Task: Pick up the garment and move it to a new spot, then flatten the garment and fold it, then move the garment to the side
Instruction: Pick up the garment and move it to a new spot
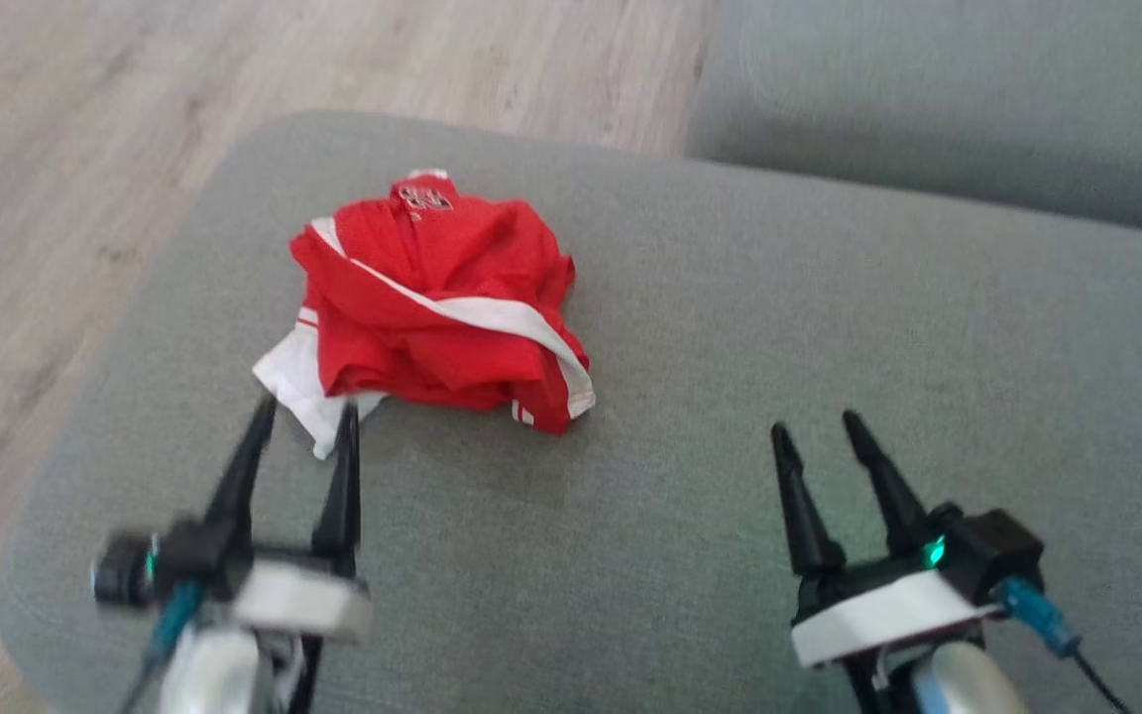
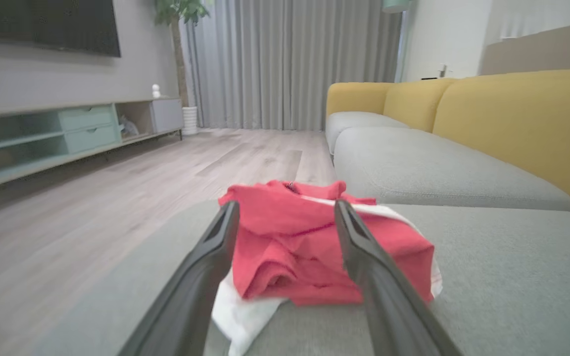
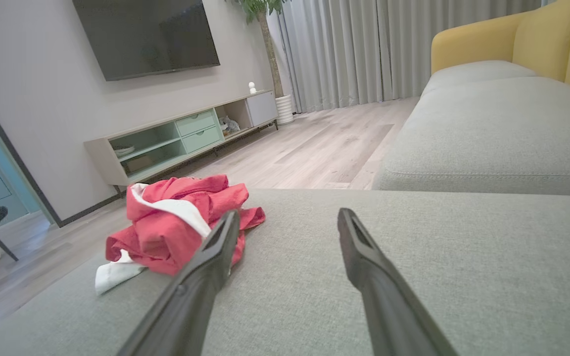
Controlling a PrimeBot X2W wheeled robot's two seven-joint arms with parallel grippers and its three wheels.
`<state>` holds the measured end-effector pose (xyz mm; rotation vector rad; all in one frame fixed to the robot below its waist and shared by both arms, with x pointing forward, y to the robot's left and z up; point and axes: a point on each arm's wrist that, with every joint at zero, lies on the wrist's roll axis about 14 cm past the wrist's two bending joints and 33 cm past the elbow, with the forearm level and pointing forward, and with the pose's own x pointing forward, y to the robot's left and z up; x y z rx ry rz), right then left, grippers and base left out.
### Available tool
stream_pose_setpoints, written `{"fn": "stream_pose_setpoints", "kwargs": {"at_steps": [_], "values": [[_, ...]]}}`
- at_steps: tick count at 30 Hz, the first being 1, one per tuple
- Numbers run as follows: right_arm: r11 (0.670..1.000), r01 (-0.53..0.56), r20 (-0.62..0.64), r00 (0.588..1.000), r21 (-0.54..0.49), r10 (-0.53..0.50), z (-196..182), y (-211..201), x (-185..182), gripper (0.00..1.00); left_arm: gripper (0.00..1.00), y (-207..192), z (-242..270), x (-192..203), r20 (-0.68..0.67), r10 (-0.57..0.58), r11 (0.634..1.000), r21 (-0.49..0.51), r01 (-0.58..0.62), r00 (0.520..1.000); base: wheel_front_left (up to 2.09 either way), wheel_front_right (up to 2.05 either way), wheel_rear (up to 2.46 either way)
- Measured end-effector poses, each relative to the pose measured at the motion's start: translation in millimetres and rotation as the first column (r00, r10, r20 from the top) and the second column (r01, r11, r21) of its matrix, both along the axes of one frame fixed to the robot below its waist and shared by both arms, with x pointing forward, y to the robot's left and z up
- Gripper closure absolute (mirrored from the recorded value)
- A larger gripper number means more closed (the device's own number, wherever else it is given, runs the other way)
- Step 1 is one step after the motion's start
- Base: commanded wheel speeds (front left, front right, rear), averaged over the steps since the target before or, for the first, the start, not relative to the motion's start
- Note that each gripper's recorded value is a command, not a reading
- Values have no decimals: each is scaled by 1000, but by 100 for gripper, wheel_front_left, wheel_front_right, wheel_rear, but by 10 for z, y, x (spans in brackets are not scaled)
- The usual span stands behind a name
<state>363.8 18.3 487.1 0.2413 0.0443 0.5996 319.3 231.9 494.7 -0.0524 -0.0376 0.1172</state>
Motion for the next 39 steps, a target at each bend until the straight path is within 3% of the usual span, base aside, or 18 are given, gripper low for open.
{"fn": "stream_pose_setpoints", "kwargs": {"at_steps": [4,5,10,19,24,25,26,30,35,39], "values": [[1000,21,5,1000,2,-21,-14,-39,171,0,0,15,89,437,-50,-82,993,83,86,995,0,0,0],[1000,25,8,1000,9,-25,-11,-39,250,0,0,33,69,675,-120,-109,988,94,120,987,0,0,0],[998,62,20,998,29,-63,11,-133,445,0,0,38,-92,1109,-301,-157,974,108,197,941,0,0,0],[986,166,-1,986,14,-166,-98,-498,590,0,0,60,-777,1275,-590,-171,959,84,270,789,0,0,0],[979,202,-14,979,5,-202,-150,-628,598,0,0,30,-1017,1269,-666,-174,960,49,275,726,0,0,0],[978,206,-14,978,4,-206,-152,-645,597,0,17,10,-1053,1262,-681,-177,959,42,280,710,0,0,0],[978,210,-13,978,4,-210,-149,-659,596,0,100,-34,-1072,1259,-689,-188,956,35,291,700,0,0,0],[976,217,-6,976,4,-217,-120,-683,588,0,100,-104,-1039,1278,-663,-218,957,0,291,716,0,0,0],[976,218,14,976,9,-218,-37,-687,571,0,100,-103,-712,1438,-522,-232,956,32,291,820,0,0,0],[976,215,36,976,16,-216,57,-678,541,0,100,-211,-202,1620,-326,-268,953,48,299,906,0,0,0]]}}
